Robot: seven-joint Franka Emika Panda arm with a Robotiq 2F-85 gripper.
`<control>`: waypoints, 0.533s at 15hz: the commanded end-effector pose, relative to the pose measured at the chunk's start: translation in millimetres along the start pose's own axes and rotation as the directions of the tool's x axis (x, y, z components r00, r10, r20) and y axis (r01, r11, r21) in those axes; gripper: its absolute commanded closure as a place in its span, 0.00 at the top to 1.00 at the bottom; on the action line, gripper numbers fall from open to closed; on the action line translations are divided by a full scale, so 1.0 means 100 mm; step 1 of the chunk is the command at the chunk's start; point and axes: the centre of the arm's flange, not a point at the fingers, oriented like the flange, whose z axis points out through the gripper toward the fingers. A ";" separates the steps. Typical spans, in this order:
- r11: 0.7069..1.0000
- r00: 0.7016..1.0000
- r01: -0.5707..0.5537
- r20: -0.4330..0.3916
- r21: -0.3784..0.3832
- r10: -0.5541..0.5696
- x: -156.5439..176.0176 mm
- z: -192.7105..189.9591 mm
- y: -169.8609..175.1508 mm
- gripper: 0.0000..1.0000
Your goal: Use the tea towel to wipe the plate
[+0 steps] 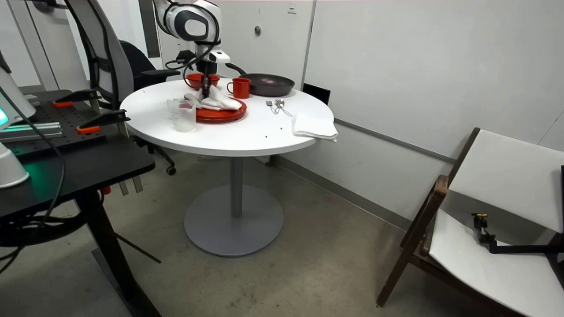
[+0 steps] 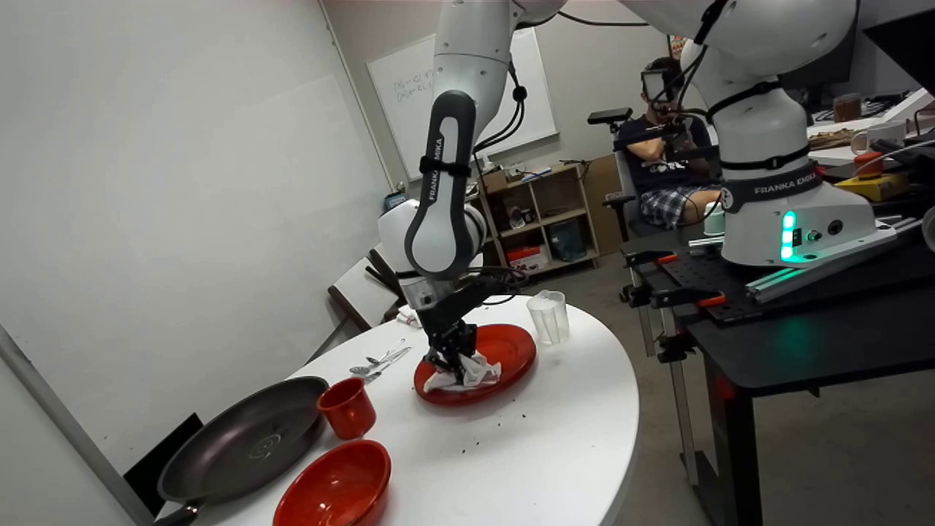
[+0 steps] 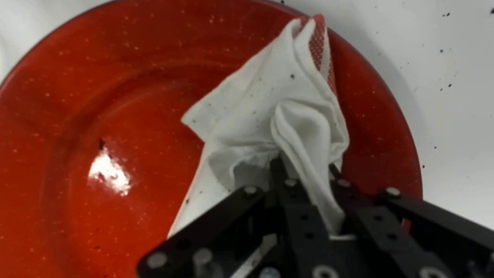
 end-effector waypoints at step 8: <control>0.998 0.995 -0.054 -0.089 -0.020 0.052 0.31 0.01 0.18 0.04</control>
